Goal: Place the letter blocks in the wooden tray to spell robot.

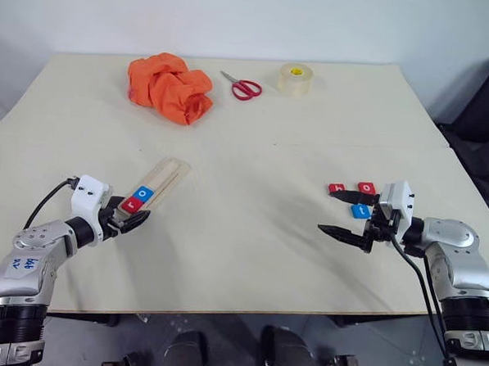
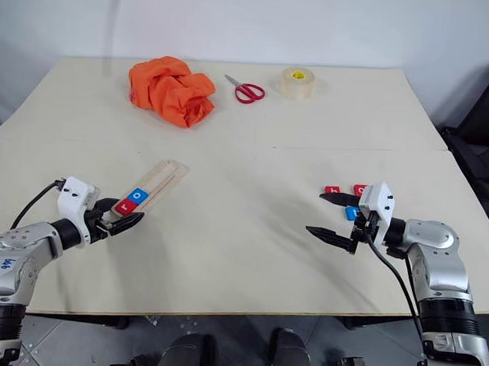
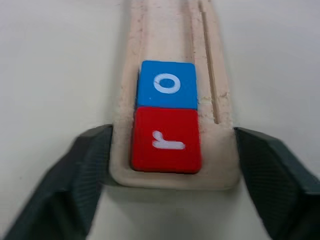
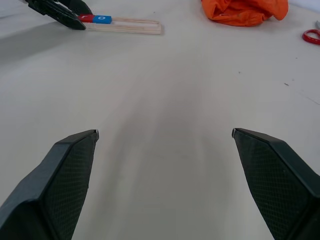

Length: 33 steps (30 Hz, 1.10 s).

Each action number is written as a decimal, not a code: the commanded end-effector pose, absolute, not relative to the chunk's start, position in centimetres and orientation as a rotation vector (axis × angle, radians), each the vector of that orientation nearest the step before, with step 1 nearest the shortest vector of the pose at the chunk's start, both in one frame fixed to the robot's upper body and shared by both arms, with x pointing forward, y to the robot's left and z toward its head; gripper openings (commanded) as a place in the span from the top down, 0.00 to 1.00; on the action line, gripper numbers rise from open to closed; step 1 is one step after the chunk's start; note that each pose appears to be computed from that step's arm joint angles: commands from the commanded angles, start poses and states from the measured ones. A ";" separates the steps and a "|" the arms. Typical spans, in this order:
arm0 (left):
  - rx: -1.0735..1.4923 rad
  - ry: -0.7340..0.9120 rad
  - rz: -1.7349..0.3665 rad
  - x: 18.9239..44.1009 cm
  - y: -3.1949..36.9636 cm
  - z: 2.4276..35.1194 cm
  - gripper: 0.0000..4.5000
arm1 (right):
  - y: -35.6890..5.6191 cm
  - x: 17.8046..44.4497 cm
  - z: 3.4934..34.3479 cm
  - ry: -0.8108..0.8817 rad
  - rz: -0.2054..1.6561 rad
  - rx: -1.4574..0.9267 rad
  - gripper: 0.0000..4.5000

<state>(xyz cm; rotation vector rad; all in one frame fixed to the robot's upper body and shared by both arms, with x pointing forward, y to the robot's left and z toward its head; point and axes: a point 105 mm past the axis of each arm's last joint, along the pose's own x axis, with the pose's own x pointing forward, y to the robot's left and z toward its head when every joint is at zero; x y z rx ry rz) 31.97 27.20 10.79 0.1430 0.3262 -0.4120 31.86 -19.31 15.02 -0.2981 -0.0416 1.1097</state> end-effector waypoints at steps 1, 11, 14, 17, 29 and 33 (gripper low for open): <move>0.139 0.362 -0.470 31.6 26.8 9.8 0.25 | -20.5 32.0 16.2 -0.085 1.069 -0.331 0.00; 0.332 0.229 -0.882 31.9 20.5 13.1 0.25 | -21.9 31.3 16.3 -0.088 1.043 -0.368 0.00; 0.407 0.202 -1.050 32.4 16.9 13.7 0.25 | -22.9 30.6 16.2 -0.073 1.025 -0.398 0.00; 0.482 0.186 -1.173 32.7 14.6 13.9 0.25 | -23.5 30.1 16.2 -0.065 0.996 -0.408 0.00; 0.608 0.125 -1.455 32.1 6.7 12.7 0.25 | -25.3 26.7 15.7 -0.036 0.863 -0.401 0.00; 0.606 0.136 -1.460 32.1 6.0 12.3 0.25 | -25.7 26.1 15.7 -0.028 0.834 -0.398 0.00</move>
